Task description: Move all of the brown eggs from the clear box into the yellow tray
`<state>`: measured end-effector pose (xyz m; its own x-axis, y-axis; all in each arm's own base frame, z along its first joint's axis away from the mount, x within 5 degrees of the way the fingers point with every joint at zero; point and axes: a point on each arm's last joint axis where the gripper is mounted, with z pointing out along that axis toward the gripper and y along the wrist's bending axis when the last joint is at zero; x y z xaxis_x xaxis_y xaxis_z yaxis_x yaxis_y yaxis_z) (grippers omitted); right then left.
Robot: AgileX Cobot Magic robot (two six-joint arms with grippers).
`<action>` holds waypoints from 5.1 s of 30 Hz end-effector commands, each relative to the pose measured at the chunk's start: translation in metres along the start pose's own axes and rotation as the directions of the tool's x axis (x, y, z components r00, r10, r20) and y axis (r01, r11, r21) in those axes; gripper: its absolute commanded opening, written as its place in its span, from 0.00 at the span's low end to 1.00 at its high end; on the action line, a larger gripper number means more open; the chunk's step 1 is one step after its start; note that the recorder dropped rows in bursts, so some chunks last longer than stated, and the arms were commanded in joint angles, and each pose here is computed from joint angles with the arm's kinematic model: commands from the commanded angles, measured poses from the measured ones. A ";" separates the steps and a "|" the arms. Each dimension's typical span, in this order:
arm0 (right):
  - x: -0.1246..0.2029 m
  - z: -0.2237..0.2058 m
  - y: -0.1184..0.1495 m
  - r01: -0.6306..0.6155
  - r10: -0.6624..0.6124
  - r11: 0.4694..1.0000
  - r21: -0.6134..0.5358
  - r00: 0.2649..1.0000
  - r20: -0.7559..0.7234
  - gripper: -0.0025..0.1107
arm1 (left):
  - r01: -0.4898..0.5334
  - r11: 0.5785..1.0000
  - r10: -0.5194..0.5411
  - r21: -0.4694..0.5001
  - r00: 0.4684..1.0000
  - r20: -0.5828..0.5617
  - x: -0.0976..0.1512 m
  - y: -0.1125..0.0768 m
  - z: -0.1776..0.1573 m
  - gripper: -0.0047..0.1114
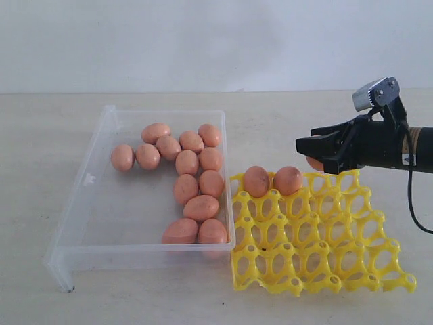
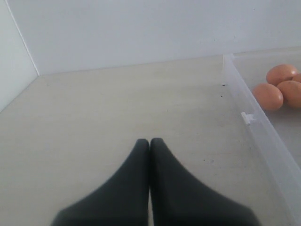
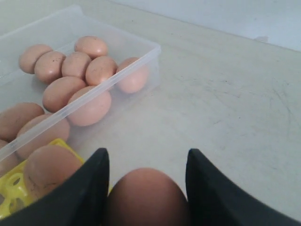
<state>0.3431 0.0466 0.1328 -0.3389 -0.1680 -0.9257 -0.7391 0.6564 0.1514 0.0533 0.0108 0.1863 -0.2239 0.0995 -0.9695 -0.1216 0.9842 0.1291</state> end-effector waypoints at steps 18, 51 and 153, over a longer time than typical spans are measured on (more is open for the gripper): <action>0.002 0.009 0.007 -0.048 0.047 0.999 -0.014 0.997 -0.065 0.02 | 0.001 1.000 -0.001 0.004 1.000 0.002 0.000 0.000 0.000 0.00; 0.006 0.020 0.019 -0.130 0.126 0.991 -0.024 0.983 -0.137 0.40 | 0.001 1.000 -0.001 0.004 1.000 0.002 0.000 0.000 0.000 0.00; -0.062 -0.023 0.102 -0.260 0.312 0.939 0.225 0.374 -0.873 0.02 | 0.001 1.000 -0.001 0.005 1.000 0.002 0.000 0.000 0.000 0.00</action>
<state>0.2745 0.1055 0.2221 -0.8618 -0.5072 -0.0123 -0.4879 0.8218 0.2943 0.0533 0.0108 0.1863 -0.2239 0.0995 -0.9695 -0.1216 0.9842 0.1291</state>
